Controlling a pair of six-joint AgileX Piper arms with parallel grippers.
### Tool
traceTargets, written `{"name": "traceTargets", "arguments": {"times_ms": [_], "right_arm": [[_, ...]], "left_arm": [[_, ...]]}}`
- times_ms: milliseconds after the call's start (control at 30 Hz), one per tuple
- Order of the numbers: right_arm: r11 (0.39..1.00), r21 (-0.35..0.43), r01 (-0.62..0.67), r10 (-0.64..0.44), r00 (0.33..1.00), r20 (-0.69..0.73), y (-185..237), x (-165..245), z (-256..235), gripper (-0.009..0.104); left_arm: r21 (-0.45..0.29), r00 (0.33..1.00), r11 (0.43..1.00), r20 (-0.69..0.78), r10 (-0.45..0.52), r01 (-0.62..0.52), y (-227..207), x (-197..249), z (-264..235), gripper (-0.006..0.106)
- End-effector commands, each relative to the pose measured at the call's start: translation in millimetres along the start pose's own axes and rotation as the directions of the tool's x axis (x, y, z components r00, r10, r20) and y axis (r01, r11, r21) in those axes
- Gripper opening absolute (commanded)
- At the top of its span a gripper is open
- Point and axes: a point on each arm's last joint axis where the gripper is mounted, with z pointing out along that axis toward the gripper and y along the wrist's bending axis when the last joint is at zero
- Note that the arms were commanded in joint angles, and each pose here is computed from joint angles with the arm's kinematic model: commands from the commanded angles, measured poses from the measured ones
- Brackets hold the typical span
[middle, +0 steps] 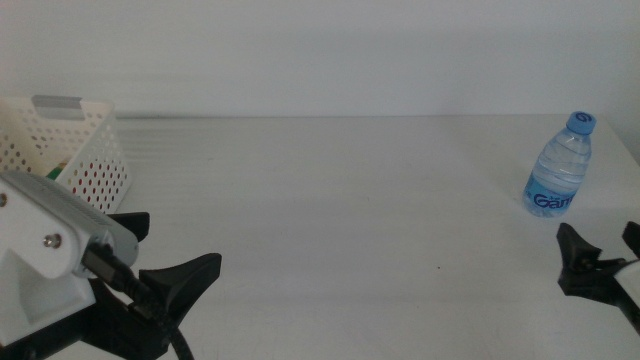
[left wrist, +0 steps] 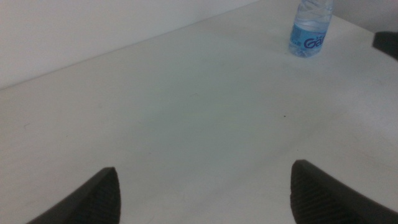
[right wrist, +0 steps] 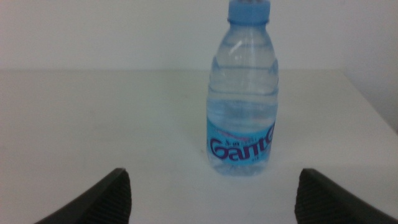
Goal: Use arms to grab the bottles and put them into the dustbin to the left of the table.
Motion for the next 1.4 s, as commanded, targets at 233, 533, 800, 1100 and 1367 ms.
{"name": "traceTargets", "arguments": {"times_ms": [233,533,800,1100,1367], "right_arm": [[0.998,0.025,0.055,-0.059,0.985,0.162,4.7,-19.0,50.1,0.077],[0.986,0.097,0.135,-0.147,0.981,0.125,3.8,-30.1,84.2,0.078],[0.983,0.146,0.109,-0.128,0.984,0.127,2.1,-32.3,106.3,0.078],[0.967,0.187,0.173,-0.194,0.976,0.101,-0.6,-28.0,118.1,0.078],[0.965,0.206,0.164,-0.189,0.976,0.107,-4.8,-28.5,128.9,0.078]], "left_arm": [[-0.004,0.995,1.0,0.102,-0.012,0.012,0.1,-15.8,-3.2,0.09],[-0.004,0.995,1.0,0.102,-0.012,0.012,0.1,-15.8,-3.2,0.09],[-0.004,0.995,1.0,0.102,-0.012,0.012,0.1,-15.8,-3.2,0.09],[-0.004,0.995,1.0,0.102,-0.012,0.012,0.1,-15.8,-3.2,0.09],[-0.004,0.995,1.0,0.102,-0.012,0.012,0.1,-15.8,-3.2,0.09]]}}
